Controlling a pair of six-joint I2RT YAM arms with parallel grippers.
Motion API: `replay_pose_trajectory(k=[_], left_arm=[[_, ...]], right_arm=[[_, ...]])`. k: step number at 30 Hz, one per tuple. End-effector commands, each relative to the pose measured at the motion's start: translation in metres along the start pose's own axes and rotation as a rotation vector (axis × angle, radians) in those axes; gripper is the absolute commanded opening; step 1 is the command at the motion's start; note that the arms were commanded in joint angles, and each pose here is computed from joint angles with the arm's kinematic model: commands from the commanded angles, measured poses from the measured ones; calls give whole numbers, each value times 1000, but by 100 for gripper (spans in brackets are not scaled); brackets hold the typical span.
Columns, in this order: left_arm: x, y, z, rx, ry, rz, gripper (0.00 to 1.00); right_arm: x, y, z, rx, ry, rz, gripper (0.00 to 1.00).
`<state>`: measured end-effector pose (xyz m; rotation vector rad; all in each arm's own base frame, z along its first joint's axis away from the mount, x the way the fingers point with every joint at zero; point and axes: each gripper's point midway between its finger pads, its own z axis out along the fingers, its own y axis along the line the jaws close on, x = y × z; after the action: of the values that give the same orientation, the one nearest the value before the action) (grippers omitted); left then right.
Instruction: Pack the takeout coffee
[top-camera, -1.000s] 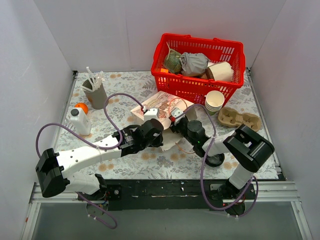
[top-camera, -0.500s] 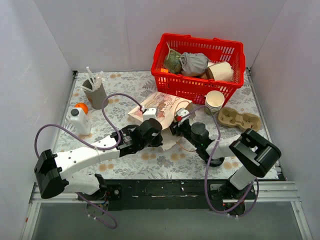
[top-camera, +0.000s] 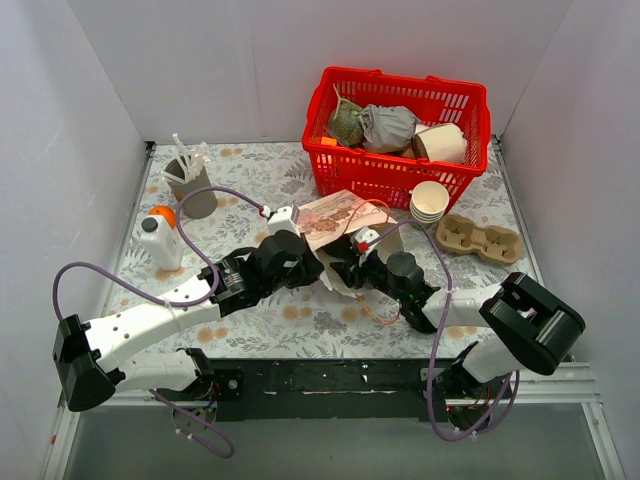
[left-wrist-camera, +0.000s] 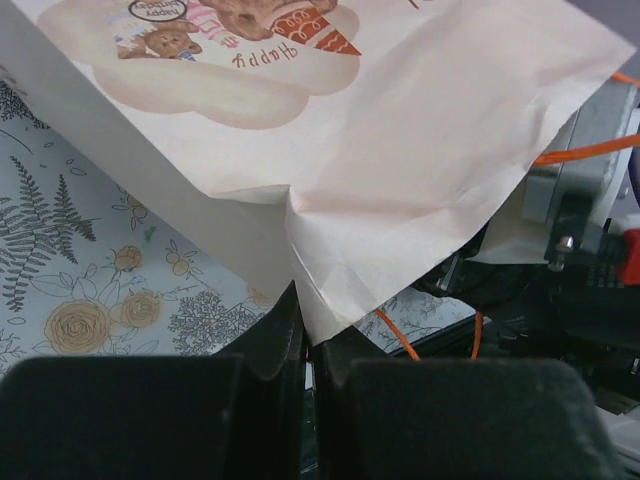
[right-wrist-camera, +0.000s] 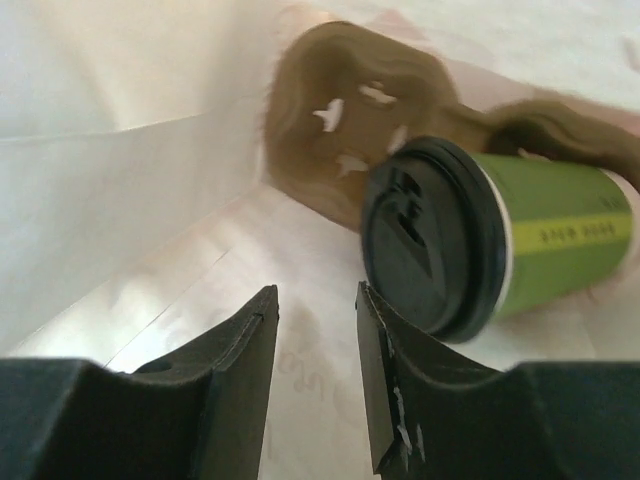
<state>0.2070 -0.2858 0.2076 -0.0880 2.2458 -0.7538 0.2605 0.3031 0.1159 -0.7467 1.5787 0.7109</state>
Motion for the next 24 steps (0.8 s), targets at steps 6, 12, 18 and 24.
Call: replay_pose_trajectory(k=[6,12,18,24], left_arm=[[-4,-14,-5,69,7,-17,0],[6,-8,-2,69,36,35,0],[10,-2,-3,60,52,88,0],[11,1,-2,55,62,116,0]], right_arm=[[17,-21,2,94,150,-200,45],[22,-35,-3,127,196,-367,47],[25,-29,-19,20,238,-594,52],[8,-21,-40,-32,202,-702,57]])
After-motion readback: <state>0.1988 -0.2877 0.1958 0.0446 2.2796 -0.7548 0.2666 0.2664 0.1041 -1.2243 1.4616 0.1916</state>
